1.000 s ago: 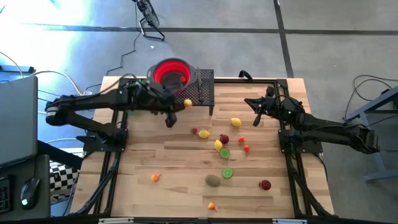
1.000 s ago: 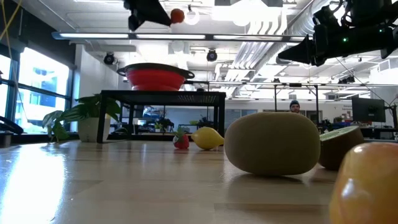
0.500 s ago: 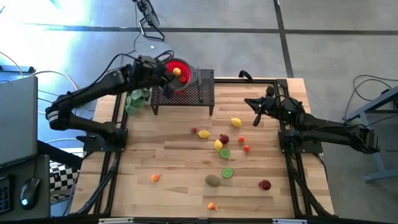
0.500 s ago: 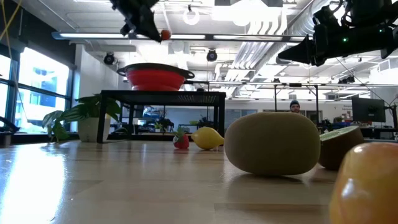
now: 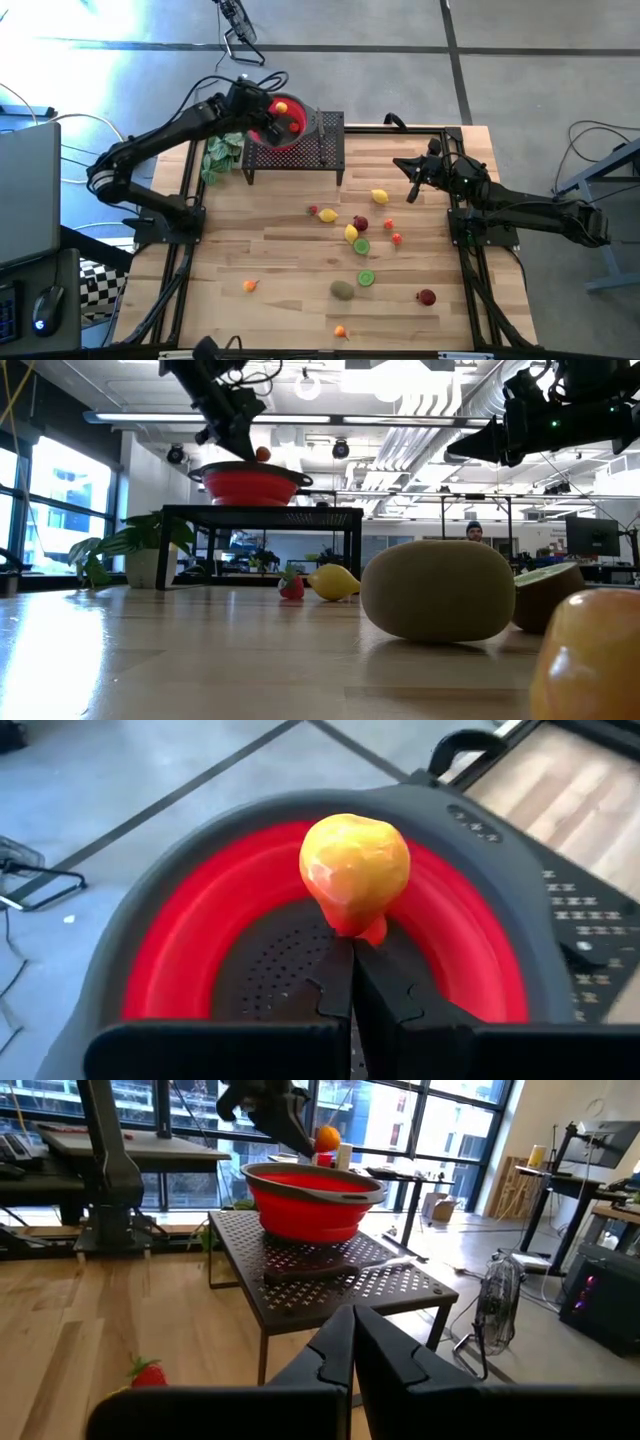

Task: Pick & Place Fruit
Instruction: Put the orange pear into the red strainer bowl on the shelf

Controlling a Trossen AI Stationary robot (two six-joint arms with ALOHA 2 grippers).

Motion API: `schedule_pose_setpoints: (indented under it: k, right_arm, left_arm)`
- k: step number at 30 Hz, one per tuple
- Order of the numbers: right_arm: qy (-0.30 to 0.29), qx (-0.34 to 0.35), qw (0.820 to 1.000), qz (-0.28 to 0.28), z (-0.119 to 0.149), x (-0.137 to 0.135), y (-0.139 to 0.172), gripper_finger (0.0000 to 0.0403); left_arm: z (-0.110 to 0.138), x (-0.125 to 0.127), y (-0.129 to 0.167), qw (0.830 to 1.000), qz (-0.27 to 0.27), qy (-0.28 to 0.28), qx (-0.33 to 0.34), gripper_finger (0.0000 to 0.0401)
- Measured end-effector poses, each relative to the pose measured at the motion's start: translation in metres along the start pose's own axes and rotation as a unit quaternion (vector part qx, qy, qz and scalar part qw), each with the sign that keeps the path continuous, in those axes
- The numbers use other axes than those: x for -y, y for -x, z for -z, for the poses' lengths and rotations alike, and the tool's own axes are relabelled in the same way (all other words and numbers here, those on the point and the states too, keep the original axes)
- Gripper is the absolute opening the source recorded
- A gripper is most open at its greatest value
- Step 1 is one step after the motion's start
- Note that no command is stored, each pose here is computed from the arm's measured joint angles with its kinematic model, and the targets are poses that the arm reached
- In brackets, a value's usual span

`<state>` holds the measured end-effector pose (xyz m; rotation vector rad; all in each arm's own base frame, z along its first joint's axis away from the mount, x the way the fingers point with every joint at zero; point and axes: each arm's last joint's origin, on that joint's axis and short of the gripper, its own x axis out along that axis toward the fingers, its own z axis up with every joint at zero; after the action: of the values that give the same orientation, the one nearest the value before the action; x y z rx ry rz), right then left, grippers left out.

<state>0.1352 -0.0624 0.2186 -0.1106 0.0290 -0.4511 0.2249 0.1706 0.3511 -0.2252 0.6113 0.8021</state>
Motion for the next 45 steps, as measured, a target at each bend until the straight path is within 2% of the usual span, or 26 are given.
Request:
schedule_pose_setpoints:
  k: [11, 37, 41, 45]
  right_arm:
    - [-0.002, 0.000, 1.000, 0.000, 0.000, 0.000, 0.000, 0.0003]
    - [-0.002, -0.001, 1.000, 0.000, 0.000, 0.000, 0.000, 0.0003]
    - [0.003, -0.001, 1.000, 0.000, 0.000, 0.000, 0.000, 0.0003]
    - [0.004, -0.001, 1.000, 0.000, 0.000, 0.000, 0.000, 0.0003]
  left_arm:
    - [0.004, 0.004, -0.014, 0.999, 0.025, -0.006, -0.028, 0.0000]
    - [0.004, 0.006, -0.014, 0.999, 0.042, -0.004, -0.028, 0.0001]
    - [0.003, 0.006, -0.014, 0.999, 0.042, -0.006, -0.023, 0.0019]
    - [0.004, 0.006, -0.014, 0.999, 0.041, -0.007, -0.026, 0.0061]
